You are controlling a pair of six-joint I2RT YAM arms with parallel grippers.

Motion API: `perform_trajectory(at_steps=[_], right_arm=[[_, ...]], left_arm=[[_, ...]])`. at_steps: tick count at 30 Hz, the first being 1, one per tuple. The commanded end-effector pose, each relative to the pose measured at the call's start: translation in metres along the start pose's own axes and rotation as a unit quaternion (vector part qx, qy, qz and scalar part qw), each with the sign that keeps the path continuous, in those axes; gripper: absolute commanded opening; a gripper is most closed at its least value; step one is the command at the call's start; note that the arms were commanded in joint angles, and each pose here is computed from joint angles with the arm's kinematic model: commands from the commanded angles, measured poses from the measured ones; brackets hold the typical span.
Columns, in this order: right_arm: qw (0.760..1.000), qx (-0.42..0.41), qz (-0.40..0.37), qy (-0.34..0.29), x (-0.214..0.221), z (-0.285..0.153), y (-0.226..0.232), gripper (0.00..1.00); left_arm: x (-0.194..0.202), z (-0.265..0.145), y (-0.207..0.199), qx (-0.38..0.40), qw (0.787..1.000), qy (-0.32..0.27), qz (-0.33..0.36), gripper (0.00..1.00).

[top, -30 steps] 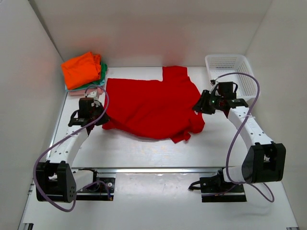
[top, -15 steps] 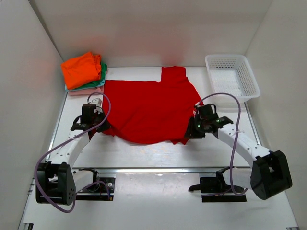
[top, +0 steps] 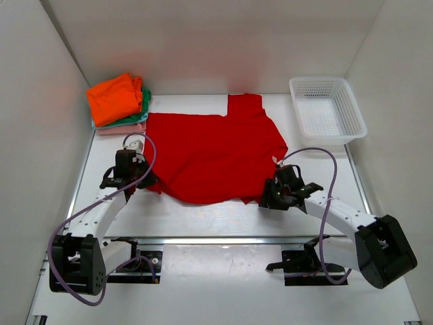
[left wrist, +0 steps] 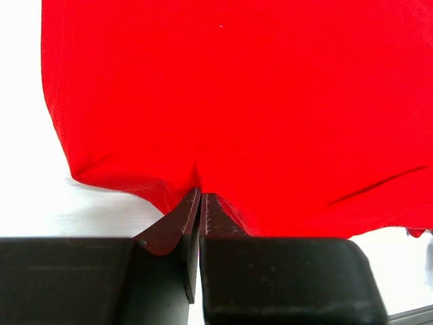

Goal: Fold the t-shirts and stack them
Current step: Grap the side of the flattened tshirt closest away from the robot with both arms

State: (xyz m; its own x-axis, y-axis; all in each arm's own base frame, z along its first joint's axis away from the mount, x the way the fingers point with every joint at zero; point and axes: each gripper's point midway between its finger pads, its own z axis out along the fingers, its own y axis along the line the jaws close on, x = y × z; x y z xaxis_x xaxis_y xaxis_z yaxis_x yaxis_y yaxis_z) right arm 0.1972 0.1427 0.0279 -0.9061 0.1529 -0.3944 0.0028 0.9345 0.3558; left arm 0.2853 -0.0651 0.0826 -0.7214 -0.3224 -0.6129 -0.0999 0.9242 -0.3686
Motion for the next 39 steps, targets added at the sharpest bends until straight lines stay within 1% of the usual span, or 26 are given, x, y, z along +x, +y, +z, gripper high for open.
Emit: perform_trajectory(at_steps=[1,4,8,11,12,13,14,15,18,22,24,29,33,35,38,39], right_arm=[[0.999,-0.010,-0.016,-0.043,-0.025,0.011,0.012,0.44],[0.999,-0.005,-0.029,-0.031,-0.023,0.018,0.017,0.46],[0.999,0.004,-0.039,-0.024,-0.018,0.027,0.017,0.45],[0.999,0.008,-0.040,-0.020,-0.014,0.030,0.015,0.32],[0.999,0.014,-0.042,-0.012,-0.008,0.032,0.012,0.31],[0.999,0.012,-0.043,-0.015,-0.010,0.033,0.013,0.19],[0.999,0.018,-0.041,-0.014,-0.008,0.034,0.011,0.13],[0.999,0.022,-0.042,-0.014,-0.009,0.032,0.008,0.00],[0.999,0.021,-0.041,-0.008,-0.004,0.021,0.013,0.00],[1.000,0.016,-0.025,0.010,0.017,0.001,0.017,0.00],[1.000,-0.011,-0.016,0.019,0.025,-0.012,0.027,0.00],[0.991,-0.118,-0.021,0.060,0.043,-0.041,0.056,0.01],[0.984,-0.150,-0.033,0.090,0.055,-0.053,0.058,0.00],[0.982,-0.161,-0.035,0.094,0.057,-0.058,0.062,0.00],[0.972,-0.211,-0.051,0.091,0.062,-0.072,0.076,0.00],[0.966,-0.232,-0.048,0.103,0.066,-0.077,0.082,0.00]], left_arm=[[-0.005,-0.004,-0.007,0.017,1.000,-0.020,0.004,0.13],[-0.004,-0.004,-0.008,0.018,1.000,-0.019,0.001,0.13],[-0.006,-0.005,-0.007,0.019,1.000,-0.022,-0.004,0.13],[-0.005,-0.005,-0.008,0.020,1.000,-0.023,-0.004,0.13],[-0.004,-0.004,-0.007,0.019,1.000,-0.022,-0.005,0.13],[-0.006,-0.005,-0.009,0.023,0.999,-0.025,-0.003,0.12],[-0.001,-0.004,-0.007,0.019,1.000,-0.019,-0.006,0.13],[-0.005,-0.006,-0.009,0.022,0.999,-0.026,-0.004,0.12],[-0.004,-0.005,-0.009,0.021,1.000,-0.023,-0.006,0.13],[-0.003,-0.006,-0.010,0.025,0.999,-0.024,-0.007,0.13],[-0.004,-0.007,-0.013,0.030,0.999,-0.027,-0.009,0.13],[-0.005,-0.011,-0.013,0.032,0.999,-0.028,-0.010,0.13],[-0.005,-0.012,-0.012,0.029,0.999,-0.028,-0.009,0.13],[-0.003,-0.012,-0.012,0.028,0.999,-0.025,-0.007,0.13],[-0.004,-0.012,-0.013,0.031,0.999,-0.025,-0.005,0.13],[-0.004,-0.013,-0.013,0.028,0.999,-0.025,-0.006,0.13]])
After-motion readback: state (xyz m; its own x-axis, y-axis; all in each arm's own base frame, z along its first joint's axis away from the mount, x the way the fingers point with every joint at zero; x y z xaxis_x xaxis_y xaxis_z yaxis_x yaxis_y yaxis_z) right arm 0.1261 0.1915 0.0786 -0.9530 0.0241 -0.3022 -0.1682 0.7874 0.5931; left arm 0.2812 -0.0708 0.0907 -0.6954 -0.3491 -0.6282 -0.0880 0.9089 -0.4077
